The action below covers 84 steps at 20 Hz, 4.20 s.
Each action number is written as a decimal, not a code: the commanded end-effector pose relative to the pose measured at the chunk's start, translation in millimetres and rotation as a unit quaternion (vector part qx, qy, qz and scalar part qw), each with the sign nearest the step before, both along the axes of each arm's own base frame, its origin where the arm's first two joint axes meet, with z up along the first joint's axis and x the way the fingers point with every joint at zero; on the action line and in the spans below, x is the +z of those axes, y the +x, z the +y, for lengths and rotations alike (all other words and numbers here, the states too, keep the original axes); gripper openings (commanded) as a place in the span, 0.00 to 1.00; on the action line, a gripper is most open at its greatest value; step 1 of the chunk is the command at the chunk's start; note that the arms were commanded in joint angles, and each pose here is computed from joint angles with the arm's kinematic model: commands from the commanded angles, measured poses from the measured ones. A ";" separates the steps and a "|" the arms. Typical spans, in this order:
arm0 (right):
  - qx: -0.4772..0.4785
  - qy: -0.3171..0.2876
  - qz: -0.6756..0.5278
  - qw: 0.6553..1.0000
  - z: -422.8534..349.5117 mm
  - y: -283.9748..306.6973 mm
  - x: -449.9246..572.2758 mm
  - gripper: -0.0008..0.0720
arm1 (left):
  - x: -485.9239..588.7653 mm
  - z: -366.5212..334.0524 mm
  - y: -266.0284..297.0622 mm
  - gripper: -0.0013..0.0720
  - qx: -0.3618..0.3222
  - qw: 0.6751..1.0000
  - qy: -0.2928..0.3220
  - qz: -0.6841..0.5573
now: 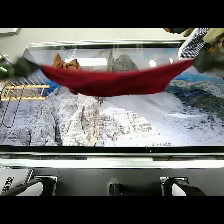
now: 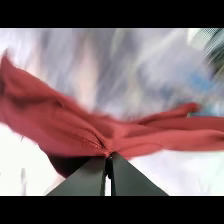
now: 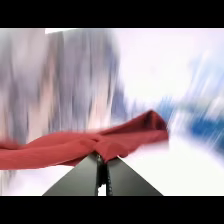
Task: Fold the clothes and pants, and hang the long-sleeved shirts on hangers.
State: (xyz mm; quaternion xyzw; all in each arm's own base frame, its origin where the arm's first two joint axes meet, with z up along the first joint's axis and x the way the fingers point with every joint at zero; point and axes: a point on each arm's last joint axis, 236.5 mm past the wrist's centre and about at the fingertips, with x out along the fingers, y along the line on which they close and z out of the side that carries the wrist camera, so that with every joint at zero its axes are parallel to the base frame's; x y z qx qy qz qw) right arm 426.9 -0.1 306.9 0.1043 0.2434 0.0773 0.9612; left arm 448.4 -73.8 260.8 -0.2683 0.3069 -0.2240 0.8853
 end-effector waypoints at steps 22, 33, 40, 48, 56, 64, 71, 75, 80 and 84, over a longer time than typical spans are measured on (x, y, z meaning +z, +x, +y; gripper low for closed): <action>-0.099 0.042 0.241 0.964 -35.9 29.5 -103.1 0.04 | -38.9 41.4 26.5 0.04 0.074 0.979 0.174 0.074; -0.127 0.076 0.240 0.959 -62.7 171.3 -287.8 0.04 | -256.6 4.8 143.3 0.04 0.013 0.980 0.143 0.140; -0.101 0.062 0.372 0.921 -49.9 113.8 -318.2 0.04 | -286.4 6.4 87.8 0.04 -0.061 0.950 0.191 0.241; -0.075 0.061 0.518 0.850 -36.8 53.2 -376.1 0.04 | -314.8 14.6 45.4 0.04 -0.107 0.914 0.219 0.325; -0.070 0.063 0.545 0.833 -33.7 40.3 -388.7 0.40 | -339.0 10.8 25.4 0.20 -0.117 0.892 0.204 0.385; 0.012 0.076 0.472 0.878 -53.0 13.2 -284.1 0.75 | -262.1 61.2 -21.3 0.91 -0.058 0.904 0.139 0.399; -0.034 0.143 0.461 0.875 -59.2 -56.6 -297.2 0.75 | -307.8 9.6 -181.8 0.85 -0.006 0.885 -0.033 0.464; -0.022 0.162 0.478 0.863 -36.3 -76.1 -317.3 0.72 | -333.9 -22.4 -210.2 0.85 0.007 0.883 -0.103 0.457; -0.010 0.181 0.472 0.863 -23.3 -74.3 -313.0 0.72 | -352.8 -22.7 -206.2 0.85 0.030 0.892 -0.086 0.443; -0.004 0.193 0.470 0.862 -17.8 -73.8 -308.8 0.72 | -357.7 -38.4 -198.9 0.85 0.023 0.900 -0.070 0.429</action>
